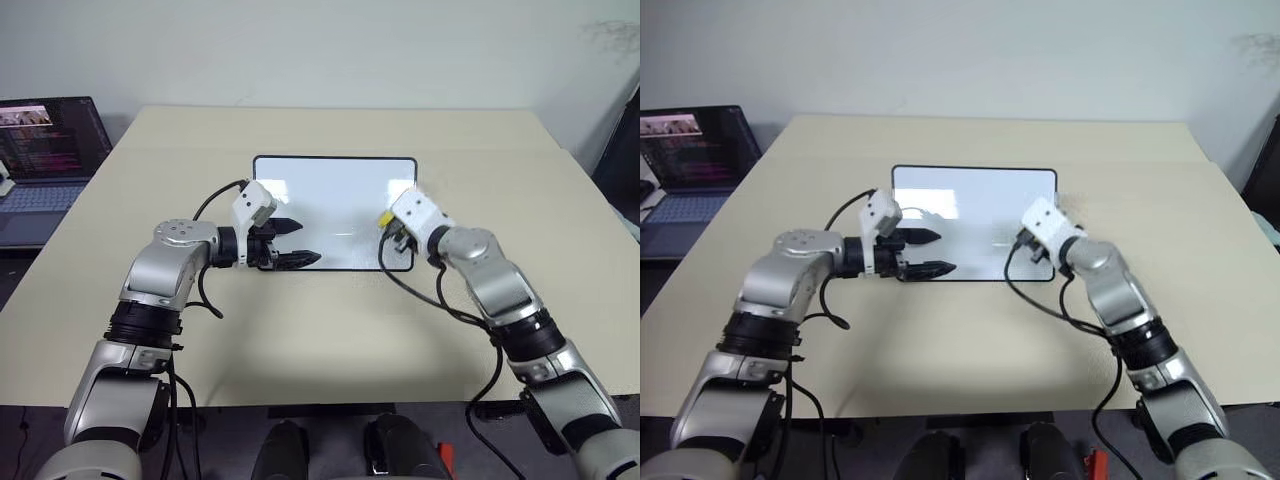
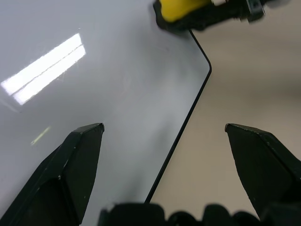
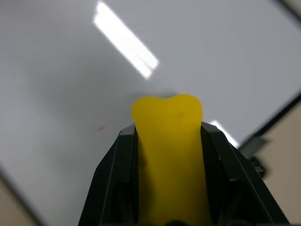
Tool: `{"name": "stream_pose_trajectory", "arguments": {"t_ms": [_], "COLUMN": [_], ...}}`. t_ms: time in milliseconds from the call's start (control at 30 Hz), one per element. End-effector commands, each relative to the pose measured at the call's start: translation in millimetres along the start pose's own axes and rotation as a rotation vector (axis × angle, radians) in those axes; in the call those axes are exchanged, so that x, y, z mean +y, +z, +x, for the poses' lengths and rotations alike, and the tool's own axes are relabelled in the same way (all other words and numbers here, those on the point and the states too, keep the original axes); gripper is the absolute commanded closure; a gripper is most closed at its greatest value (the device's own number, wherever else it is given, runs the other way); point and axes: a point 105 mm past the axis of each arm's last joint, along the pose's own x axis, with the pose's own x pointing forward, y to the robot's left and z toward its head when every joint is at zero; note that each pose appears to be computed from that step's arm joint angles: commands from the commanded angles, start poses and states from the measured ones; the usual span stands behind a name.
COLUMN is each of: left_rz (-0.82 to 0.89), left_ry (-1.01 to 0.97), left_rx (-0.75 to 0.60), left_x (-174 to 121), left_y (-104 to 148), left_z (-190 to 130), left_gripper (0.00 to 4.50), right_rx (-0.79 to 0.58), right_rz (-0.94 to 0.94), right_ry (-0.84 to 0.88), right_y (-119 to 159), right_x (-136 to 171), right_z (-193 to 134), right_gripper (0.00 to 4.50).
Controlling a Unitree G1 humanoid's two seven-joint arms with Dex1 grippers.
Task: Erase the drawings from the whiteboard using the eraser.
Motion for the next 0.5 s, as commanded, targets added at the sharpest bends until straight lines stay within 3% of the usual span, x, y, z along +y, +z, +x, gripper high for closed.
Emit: {"name": "stream_pose_trajectory", "arguments": {"t_ms": [33,333,500], "left_rz": [0.037,0.036,0.036], "left_ry": [0.0,-0.003,-0.009], "left_rx": [-0.023,-0.024,-0.024], "left_x": [-0.2,-0.6,-1.5], "left_y": [9.7,9.6,9.5], "left_z": [-3.5,-2.8,-2.2], "left_gripper": [0.0,0.0,0.0], "right_rx": [0.03,0.129,0.091], "right_rz": [0.007,-0.038,-0.072], "right_ry": [-0.06,0.265,0.134], "right_y": [-8.6,-33.2,-21.7], "right_x": [-12.1,51.3,30.1], "right_z": [-0.4,-12.5,-5.6], "right_gripper": [3.15,3.15,3.15]}}
